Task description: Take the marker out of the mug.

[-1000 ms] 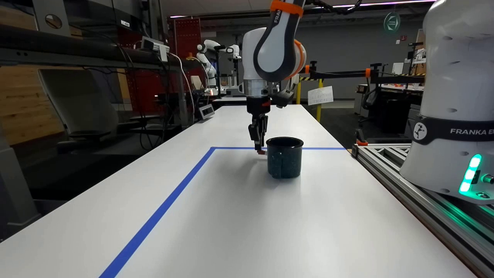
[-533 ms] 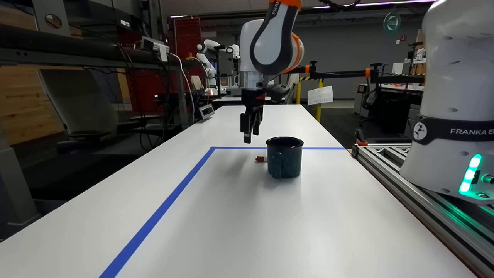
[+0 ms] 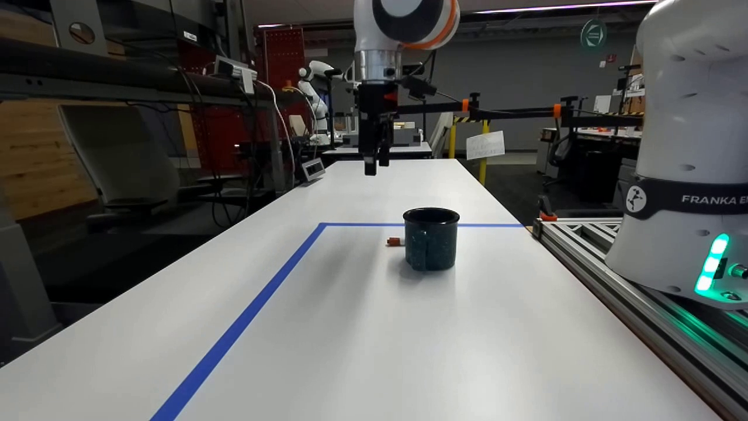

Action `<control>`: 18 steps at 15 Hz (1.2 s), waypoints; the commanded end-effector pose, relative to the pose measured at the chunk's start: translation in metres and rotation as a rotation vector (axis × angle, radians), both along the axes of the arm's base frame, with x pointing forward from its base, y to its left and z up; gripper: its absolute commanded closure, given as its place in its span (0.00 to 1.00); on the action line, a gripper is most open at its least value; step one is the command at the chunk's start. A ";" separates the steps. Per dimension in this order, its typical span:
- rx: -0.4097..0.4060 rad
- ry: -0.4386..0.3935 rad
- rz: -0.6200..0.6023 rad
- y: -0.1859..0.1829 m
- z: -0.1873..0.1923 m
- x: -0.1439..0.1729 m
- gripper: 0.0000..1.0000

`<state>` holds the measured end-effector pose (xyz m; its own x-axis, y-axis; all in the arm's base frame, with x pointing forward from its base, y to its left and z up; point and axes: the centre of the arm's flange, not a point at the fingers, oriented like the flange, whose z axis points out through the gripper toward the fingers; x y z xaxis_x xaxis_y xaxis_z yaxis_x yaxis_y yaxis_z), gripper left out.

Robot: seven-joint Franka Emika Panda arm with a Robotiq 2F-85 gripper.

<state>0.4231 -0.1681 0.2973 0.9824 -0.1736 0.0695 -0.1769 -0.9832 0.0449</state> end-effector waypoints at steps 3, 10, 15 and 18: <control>-0.023 0.030 0.132 0.046 0.047 -0.001 0.00; -0.020 0.037 0.115 0.047 0.035 0.004 0.00; -0.019 0.039 0.115 0.047 0.034 0.004 0.00; -0.019 0.039 0.115 0.047 0.034 0.004 0.00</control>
